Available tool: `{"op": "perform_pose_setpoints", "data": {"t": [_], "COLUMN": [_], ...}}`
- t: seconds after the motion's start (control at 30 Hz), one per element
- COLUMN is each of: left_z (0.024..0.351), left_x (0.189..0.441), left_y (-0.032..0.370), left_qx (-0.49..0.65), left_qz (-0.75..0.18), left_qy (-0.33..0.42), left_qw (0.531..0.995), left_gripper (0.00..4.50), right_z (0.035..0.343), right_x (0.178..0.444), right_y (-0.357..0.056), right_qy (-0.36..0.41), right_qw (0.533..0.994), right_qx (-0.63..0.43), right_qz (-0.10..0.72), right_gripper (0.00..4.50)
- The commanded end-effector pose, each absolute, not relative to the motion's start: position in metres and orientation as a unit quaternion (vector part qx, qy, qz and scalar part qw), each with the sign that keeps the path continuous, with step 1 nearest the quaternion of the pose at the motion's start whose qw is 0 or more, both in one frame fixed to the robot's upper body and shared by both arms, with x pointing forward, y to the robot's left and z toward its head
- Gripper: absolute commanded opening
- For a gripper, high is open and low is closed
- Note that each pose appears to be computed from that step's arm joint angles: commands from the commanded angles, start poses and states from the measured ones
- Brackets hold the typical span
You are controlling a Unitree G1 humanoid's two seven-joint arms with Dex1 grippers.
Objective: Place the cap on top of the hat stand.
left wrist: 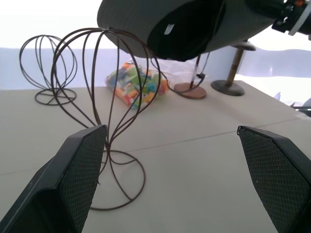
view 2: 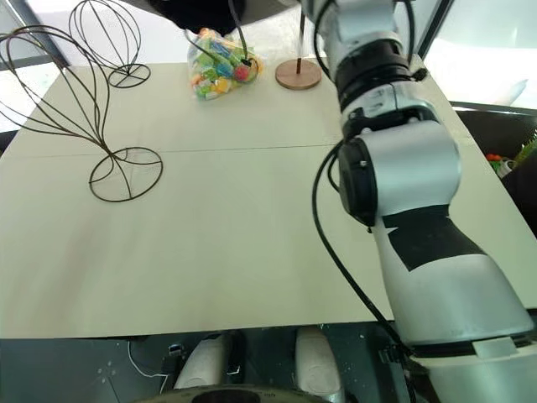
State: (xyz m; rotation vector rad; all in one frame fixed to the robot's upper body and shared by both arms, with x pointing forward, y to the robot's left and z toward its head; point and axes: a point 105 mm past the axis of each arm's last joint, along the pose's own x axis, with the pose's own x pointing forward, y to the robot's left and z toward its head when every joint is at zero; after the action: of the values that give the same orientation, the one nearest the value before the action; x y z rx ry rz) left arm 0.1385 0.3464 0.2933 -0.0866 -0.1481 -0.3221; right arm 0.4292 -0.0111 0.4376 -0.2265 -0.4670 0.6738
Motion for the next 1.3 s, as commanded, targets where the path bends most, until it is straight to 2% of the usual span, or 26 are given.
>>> {"op": "perform_pose_setpoints", "data": {"t": [0.03, 0.2, 0.37, 0.47, 0.6, 0.7, 0.9, 1.13, 1.3], "left_z": [0.302, 0.304, 0.308, 0.309, 0.311, 0.311, 0.314, 0.317, 0.310], "left_x": [0.124, 0.125, 0.128, 0.129, 0.131, 0.134, 0.140, 0.142, 0.128], "left_y": [0.356, 0.358, 0.362, 0.363, 0.364, 0.365, 0.365, 0.366, 0.369], "left_qx": [-0.031, -0.032, -0.033, -0.032, -0.032, -0.033, -0.032, -0.032, -0.030], "left_qz": [-0.131, -0.129, -0.127, -0.127, -0.127, -0.129, -0.137, -0.144, -0.130], "left_qy": [-0.101, -0.104, -0.109, -0.110, -0.112, -0.112, -0.112, -0.112, -0.094], "left_qw": [0.986, 0.986, 0.985, 0.985, 0.985, 0.985, 0.984, 0.983, 0.987], "left_gripper": [4.50, 4.50, 4.50, 4.50, 4.50, 4.50, 4.50, 4.50, 4.50], "right_z": [0.484, 0.487, 0.470, 0.446, 0.415, 0.377, 0.325, 0.301, 0.288], "right_x": [0.392, 0.366, 0.344, 0.332, 0.329, 0.319, 0.300, 0.304, 0.315], "right_y": [0.025, 0.069, 0.106, 0.122, 0.127, 0.138, 0.139, 0.144, 0.148], "right_qy": [-0.315, -0.341, -0.378, -0.413, -0.446, -0.453, -0.508, -0.499, -0.473], "right_qw": [0.873, 0.842, 0.799, 0.759, 0.730, 0.706, 0.646, 0.640, 0.655], "right_qx": [-0.109, -0.102, -0.153, -0.212, -0.262, -0.275, -0.346, -0.377, -0.384], "right_qz": [0.356, 0.405, 0.442, 0.457, 0.447, 0.469, 0.452, 0.445, 0.448], "right_gripper": [0.02, 0.02, 0.02, 0.02, 0.02, 0.02, 0.02, 0.02, 0.02]}}
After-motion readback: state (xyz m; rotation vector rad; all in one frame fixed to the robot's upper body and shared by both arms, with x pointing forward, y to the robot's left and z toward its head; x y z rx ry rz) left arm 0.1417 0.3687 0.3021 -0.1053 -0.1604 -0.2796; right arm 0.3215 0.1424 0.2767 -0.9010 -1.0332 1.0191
